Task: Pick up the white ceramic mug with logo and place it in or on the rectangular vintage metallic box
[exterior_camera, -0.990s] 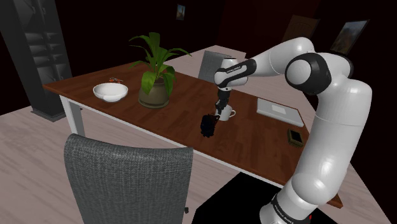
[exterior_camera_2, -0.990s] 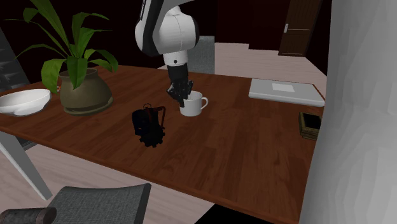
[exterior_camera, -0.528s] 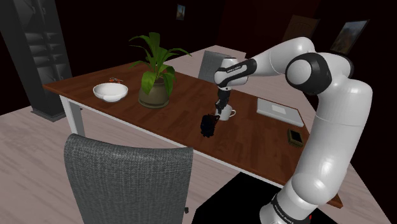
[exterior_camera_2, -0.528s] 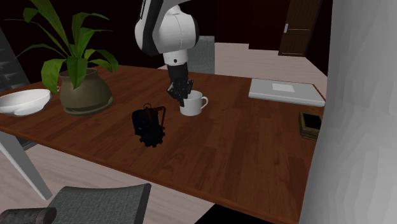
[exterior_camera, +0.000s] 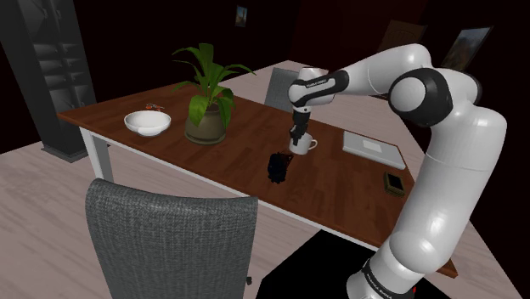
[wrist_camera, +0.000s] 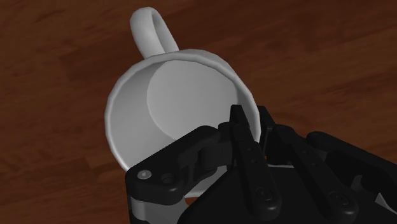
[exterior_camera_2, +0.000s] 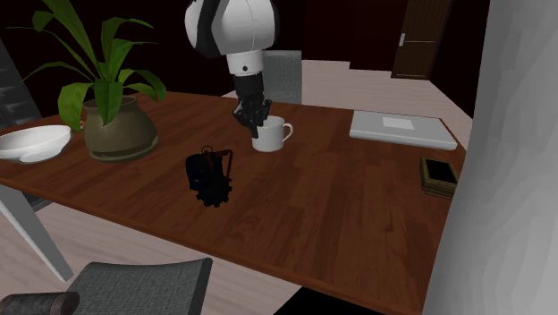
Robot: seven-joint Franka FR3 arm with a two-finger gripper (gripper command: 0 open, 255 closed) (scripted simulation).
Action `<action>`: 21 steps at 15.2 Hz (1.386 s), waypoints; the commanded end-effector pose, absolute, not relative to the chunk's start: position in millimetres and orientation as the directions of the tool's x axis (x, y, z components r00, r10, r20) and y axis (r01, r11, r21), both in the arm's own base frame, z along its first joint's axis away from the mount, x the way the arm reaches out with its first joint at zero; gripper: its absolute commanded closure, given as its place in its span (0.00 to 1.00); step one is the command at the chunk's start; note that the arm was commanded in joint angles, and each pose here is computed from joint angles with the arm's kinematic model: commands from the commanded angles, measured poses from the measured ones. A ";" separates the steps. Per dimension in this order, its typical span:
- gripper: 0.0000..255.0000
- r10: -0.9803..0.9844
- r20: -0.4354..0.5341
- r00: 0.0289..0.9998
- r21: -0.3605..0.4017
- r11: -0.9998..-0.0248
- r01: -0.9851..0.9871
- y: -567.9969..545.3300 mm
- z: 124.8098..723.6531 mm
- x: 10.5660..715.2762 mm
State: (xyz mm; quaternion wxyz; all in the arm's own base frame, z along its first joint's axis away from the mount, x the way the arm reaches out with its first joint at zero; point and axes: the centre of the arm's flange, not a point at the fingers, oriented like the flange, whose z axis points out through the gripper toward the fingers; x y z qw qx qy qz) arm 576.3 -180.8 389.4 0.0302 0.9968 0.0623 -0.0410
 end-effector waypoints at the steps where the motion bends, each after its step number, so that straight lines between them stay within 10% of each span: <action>1: 1.00 0.122 -0.086 0.989 0.055 -0.990 0.127 -181.9 400.0 576.6; 21: 1.00 0.122 -0.086 0.989 0.055 -0.990 0.127 -228.5 472.6 497.0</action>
